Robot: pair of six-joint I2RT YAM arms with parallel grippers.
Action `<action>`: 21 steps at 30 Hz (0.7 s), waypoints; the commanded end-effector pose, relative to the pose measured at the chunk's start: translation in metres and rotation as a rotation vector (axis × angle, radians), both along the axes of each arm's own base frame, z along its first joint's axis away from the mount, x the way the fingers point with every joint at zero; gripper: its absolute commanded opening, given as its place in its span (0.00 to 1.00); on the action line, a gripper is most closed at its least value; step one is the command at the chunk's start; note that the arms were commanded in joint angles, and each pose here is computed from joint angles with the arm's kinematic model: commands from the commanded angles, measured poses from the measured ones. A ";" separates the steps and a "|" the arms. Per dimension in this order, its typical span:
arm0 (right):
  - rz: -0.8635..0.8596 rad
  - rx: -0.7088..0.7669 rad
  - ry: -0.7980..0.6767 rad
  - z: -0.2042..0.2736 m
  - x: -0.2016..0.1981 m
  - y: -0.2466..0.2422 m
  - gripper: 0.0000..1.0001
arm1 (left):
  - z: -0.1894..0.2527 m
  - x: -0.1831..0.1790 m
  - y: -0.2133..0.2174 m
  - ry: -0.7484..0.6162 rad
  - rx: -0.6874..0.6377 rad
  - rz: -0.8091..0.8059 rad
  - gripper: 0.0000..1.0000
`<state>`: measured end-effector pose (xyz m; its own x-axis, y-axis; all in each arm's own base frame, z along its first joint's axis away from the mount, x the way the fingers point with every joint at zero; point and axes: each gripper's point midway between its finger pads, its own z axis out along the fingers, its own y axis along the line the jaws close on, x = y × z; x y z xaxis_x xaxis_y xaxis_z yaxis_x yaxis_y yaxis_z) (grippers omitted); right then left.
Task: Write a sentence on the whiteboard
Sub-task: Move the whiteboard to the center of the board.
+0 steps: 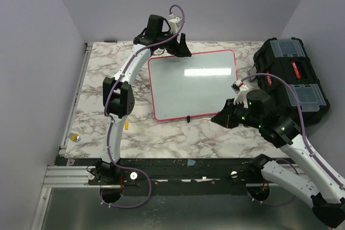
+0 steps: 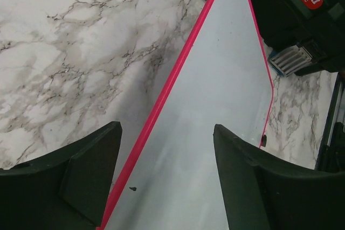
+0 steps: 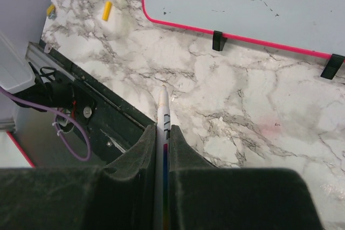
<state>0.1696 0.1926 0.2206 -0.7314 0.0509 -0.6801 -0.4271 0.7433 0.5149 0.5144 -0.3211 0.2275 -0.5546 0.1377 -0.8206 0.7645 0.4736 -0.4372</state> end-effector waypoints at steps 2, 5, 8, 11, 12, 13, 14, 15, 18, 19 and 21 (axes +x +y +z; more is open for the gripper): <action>-0.006 0.021 -0.014 0.012 -0.002 -0.001 0.01 | -0.006 -0.011 -0.015 -0.008 -0.014 -0.092 0.67; -0.003 0.025 -0.013 0.012 -0.003 0.000 0.01 | -0.011 -0.016 -0.017 0.002 -0.005 -0.111 0.62; 0.001 0.029 -0.016 0.014 -0.003 0.000 0.01 | -0.015 -0.023 -0.018 0.015 -0.006 -0.139 0.54; 0.002 0.033 -0.019 0.015 -0.002 0.001 0.01 | -0.017 -0.031 -0.020 0.020 0.001 -0.159 0.47; 0.003 0.032 -0.021 0.016 -0.002 0.001 0.01 | -0.018 -0.032 -0.020 0.018 0.006 -0.161 0.47; 0.004 0.031 -0.021 0.016 -0.002 0.001 0.01 | -0.019 -0.033 -0.020 0.020 0.009 -0.162 0.46; 0.006 0.033 -0.022 0.016 -0.003 0.001 0.01 | -0.019 -0.035 -0.020 0.021 0.010 -0.164 0.45; 0.007 0.033 -0.023 0.017 -0.003 0.001 0.01 | -0.019 -0.038 -0.021 0.023 0.011 -0.168 0.44; 0.008 0.036 -0.024 0.018 -0.003 0.001 0.01 | -0.020 -0.044 -0.022 0.029 0.015 -0.179 0.44; 0.011 0.036 -0.021 0.018 -0.003 0.002 0.01 | -0.020 -0.047 -0.022 0.031 0.017 -0.182 0.43; 0.013 0.041 -0.024 0.020 -0.004 0.002 0.01 | -0.020 -0.053 -0.023 0.038 0.017 -0.190 0.42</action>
